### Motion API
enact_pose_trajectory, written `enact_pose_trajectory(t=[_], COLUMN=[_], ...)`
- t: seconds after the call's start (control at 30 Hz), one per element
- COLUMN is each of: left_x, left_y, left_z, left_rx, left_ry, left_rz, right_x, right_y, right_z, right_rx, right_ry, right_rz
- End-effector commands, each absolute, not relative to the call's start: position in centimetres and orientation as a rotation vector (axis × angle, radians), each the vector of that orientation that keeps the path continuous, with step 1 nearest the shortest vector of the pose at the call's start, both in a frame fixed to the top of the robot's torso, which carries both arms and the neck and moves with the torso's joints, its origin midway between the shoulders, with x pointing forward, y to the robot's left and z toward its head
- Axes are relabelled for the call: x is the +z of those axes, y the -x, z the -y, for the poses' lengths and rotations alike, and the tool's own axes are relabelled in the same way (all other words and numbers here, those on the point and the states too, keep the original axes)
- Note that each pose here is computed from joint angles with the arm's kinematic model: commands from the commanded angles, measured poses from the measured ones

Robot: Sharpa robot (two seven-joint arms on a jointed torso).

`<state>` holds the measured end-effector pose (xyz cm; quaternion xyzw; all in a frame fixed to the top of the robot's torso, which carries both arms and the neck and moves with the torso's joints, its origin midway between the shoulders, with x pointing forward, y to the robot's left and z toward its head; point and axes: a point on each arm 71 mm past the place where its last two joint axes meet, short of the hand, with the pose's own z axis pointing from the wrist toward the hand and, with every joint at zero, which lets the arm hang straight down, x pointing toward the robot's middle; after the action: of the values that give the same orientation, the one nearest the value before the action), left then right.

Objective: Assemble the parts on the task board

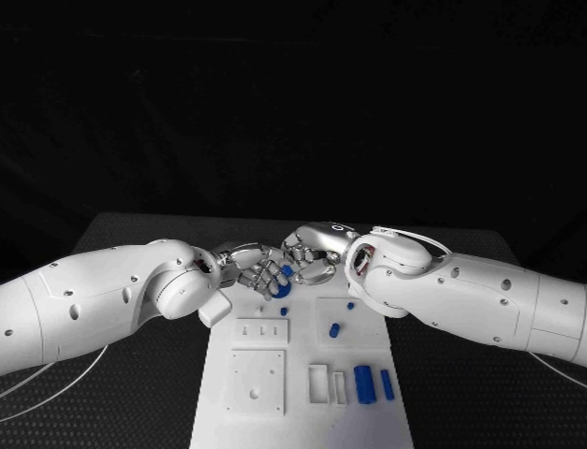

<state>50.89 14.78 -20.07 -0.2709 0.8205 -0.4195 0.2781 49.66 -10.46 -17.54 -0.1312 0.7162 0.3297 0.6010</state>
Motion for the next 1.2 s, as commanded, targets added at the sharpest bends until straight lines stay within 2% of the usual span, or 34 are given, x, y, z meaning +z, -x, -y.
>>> enact_pose_trajectory(t=[0.03, 1.2], left_x=[-19.99, -20.08], left_y=[-50.92, -50.83], left_z=[-14.72, -14.36], left_rx=[-1.119, -1.102], left_ry=[0.720, 0.711], left_rz=[-2.204, -2.219], right_x=[-17.58, -18.10], right_y=[-49.53, -49.03], right_z=[10.33, 9.37], right_rx=[0.756, 0.749], right_ry=[0.326, 0.373], right_rz=[-1.661, -1.691])
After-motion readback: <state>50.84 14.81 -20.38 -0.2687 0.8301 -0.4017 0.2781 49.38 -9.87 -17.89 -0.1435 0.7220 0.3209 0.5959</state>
